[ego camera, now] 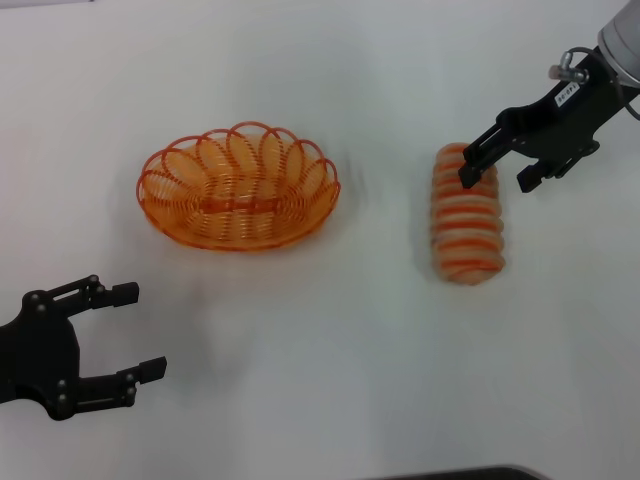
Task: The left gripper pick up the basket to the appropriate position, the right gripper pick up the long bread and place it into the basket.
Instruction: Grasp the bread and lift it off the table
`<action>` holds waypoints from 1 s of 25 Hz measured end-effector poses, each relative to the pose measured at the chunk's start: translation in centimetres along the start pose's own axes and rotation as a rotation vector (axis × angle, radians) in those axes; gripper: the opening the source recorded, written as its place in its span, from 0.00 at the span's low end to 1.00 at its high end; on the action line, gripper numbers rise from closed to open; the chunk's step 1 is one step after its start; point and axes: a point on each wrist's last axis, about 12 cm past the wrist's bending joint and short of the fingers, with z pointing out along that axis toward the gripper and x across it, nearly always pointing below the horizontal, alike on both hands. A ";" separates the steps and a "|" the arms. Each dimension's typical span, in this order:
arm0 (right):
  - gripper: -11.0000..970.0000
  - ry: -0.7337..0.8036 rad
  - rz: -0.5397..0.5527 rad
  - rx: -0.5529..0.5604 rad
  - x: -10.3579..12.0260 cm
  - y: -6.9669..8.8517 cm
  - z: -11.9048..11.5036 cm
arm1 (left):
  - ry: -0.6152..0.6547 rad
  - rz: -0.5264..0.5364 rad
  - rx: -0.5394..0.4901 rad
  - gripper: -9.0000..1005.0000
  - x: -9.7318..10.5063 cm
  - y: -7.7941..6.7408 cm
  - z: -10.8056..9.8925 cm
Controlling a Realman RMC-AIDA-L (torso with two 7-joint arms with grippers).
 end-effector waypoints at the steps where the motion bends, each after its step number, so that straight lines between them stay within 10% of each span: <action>1: 0.87 -0.001 0.010 0.005 0.0 0.0 0.0 | 0.000 0.000 0.000 0.84 0.0 0.0 0.0; 25: 0.87 0.027 0.049 0.077 -0.7 1.1 3.2 | -0.001 -0.003 0.012 0.84 0.1 -0.2 0.1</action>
